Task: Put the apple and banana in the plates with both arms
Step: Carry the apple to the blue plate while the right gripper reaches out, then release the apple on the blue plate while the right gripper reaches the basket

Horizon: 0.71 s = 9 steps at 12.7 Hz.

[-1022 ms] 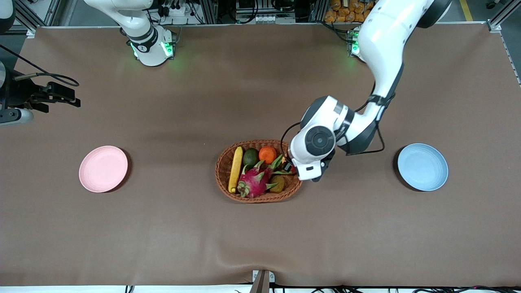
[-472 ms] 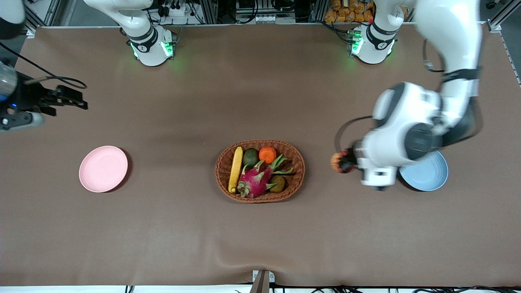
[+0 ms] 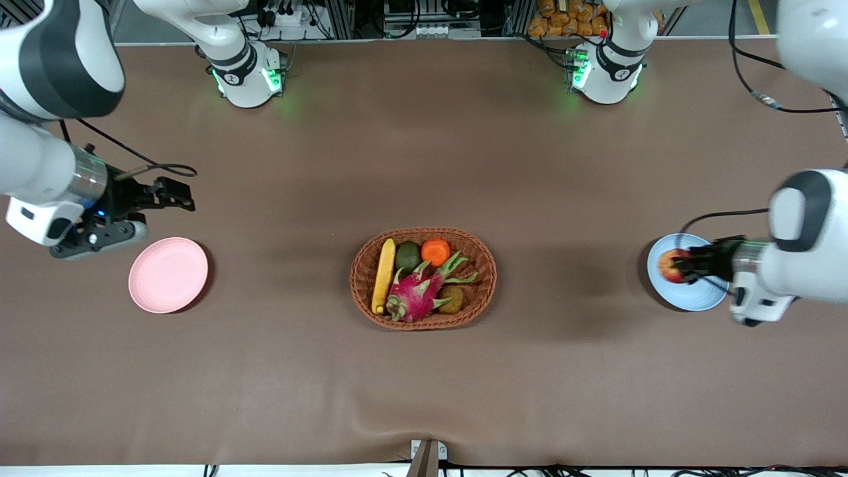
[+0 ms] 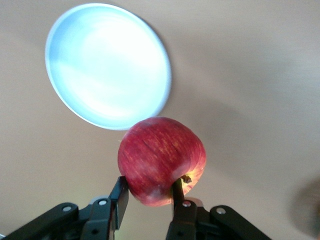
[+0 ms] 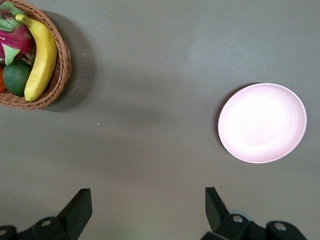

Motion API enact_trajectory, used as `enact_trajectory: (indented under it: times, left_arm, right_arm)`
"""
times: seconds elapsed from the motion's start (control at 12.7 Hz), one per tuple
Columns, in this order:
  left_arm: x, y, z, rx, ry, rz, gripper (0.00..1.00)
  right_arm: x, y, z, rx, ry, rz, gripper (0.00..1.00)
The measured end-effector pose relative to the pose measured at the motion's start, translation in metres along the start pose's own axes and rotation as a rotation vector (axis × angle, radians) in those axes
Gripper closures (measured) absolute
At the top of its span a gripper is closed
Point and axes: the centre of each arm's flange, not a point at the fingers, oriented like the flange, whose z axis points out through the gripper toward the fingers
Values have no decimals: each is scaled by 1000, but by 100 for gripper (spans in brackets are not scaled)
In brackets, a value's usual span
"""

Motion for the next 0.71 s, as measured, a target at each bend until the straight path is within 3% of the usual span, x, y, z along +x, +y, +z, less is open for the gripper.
enact_trajectory:
  times: [0.31, 0.55, 0.71]
  left_arm:
    - [50, -74, 76, -61, 0, 86, 60]
    - [61, -94, 110, -96, -22, 124, 60]
    - [64, -97, 114, -105, -18, 138, 60]
  right_arm:
    - [19, -3, 19, 25, 26, 19, 0]
    - [39, -34, 37, 21, 18, 121, 0]
    - [67, -69, 60, 16, 49, 203, 0]
